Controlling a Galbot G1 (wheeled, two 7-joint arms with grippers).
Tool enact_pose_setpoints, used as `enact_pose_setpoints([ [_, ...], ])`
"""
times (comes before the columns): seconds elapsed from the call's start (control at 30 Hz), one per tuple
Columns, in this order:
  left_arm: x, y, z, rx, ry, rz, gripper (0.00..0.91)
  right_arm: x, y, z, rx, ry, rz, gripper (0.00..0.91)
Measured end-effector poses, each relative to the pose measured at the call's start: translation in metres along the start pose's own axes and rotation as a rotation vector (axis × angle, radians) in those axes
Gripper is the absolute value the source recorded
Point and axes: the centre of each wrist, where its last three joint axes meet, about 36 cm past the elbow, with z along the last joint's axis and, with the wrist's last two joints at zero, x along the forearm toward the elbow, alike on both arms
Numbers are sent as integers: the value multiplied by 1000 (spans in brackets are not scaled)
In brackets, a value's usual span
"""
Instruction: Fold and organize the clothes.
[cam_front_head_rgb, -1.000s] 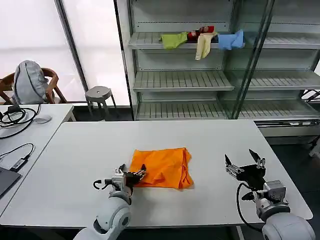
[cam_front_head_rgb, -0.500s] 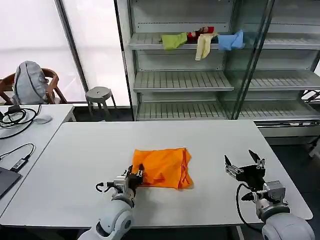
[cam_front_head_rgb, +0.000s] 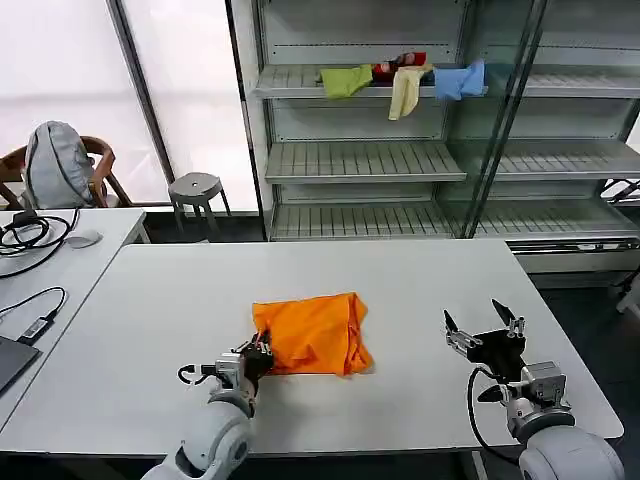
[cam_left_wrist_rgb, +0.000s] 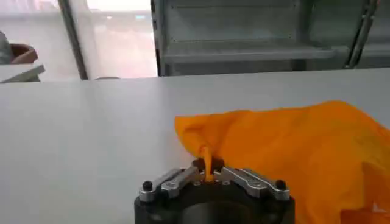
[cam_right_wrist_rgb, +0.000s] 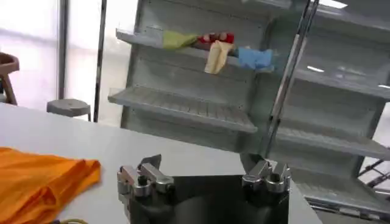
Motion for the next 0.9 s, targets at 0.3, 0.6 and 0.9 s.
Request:
enact_pose_setpoints([
  [0.3,24,96,-23,-63,-64,-103,20,-7,3,-1,-6,-9,-20,907],
  [0.6,69,197,-67,-158,-141,-221,20,-13,4,-3,-9,-31,-33,907],
  [0.9,98,183,-93,-238,-245,-154,20,-8,1,-3,2,-29,-27,907],
])
